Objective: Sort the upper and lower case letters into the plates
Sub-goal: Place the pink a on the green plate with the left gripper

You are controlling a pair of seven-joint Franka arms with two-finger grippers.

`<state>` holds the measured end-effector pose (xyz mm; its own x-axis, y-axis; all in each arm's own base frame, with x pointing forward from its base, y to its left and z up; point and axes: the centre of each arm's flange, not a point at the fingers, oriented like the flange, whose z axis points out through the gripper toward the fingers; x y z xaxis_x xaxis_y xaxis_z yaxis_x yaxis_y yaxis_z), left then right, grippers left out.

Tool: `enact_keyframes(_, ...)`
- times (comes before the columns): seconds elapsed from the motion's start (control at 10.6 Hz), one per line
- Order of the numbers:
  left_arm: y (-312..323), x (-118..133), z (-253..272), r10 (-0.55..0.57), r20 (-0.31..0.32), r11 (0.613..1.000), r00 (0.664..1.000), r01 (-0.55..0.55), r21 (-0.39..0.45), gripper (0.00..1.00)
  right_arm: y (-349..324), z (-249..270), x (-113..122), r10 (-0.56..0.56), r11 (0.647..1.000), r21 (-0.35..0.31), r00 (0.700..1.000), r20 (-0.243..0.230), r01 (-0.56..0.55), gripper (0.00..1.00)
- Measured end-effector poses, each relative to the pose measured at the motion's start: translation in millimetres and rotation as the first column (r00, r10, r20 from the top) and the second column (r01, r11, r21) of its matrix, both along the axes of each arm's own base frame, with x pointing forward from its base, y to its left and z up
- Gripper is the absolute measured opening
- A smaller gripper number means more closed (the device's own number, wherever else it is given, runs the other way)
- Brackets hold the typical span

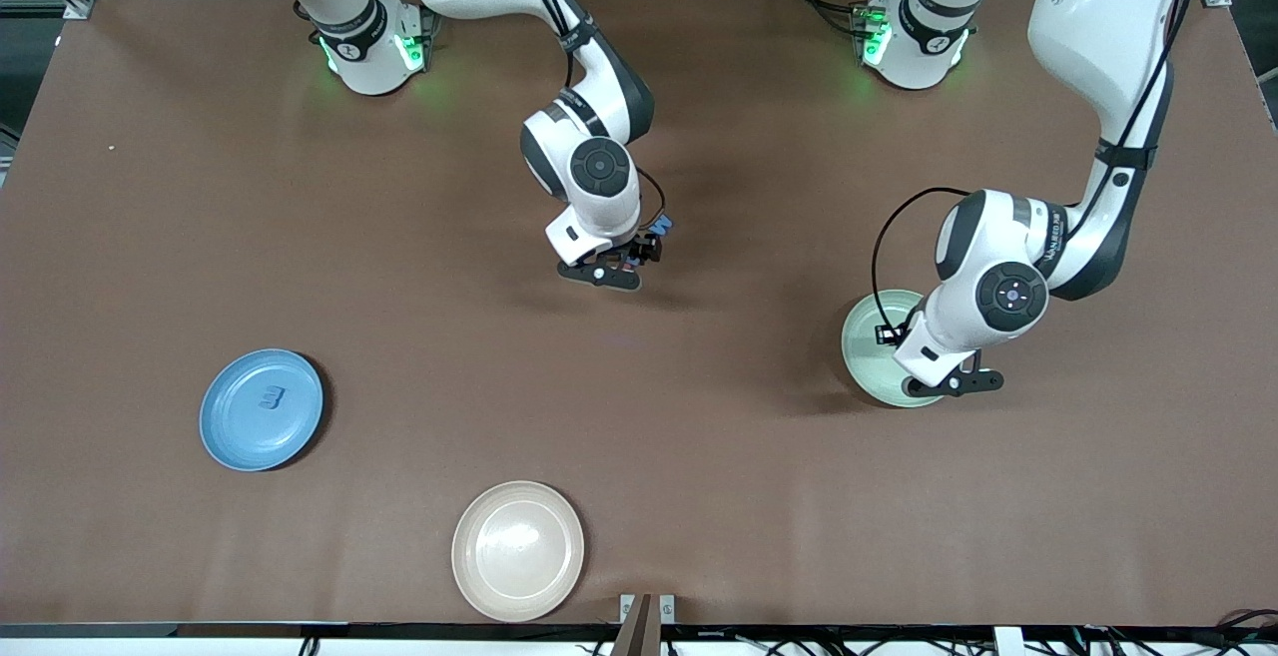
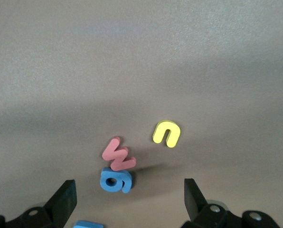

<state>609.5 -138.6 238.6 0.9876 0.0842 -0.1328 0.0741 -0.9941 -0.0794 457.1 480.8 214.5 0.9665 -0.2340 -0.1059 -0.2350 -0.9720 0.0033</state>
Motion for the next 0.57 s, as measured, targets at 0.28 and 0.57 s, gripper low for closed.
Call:
enact_keyframes(0.28,-4,-1,1,-0.056,0.002,0.998,0.998,0.056,-0.009,0.47,1,-14,-1,-0.041,0.999,0.014,0.999,-0.01,0.041,1.0)
enact_keyframes(0.57,0,2,16,-0.137,0.016,0.99,0.99,0.137,-0.016,0.85,6,-33,-8,-0.064,0.998,0.005,0.998,-0.003,0.064,1.0)
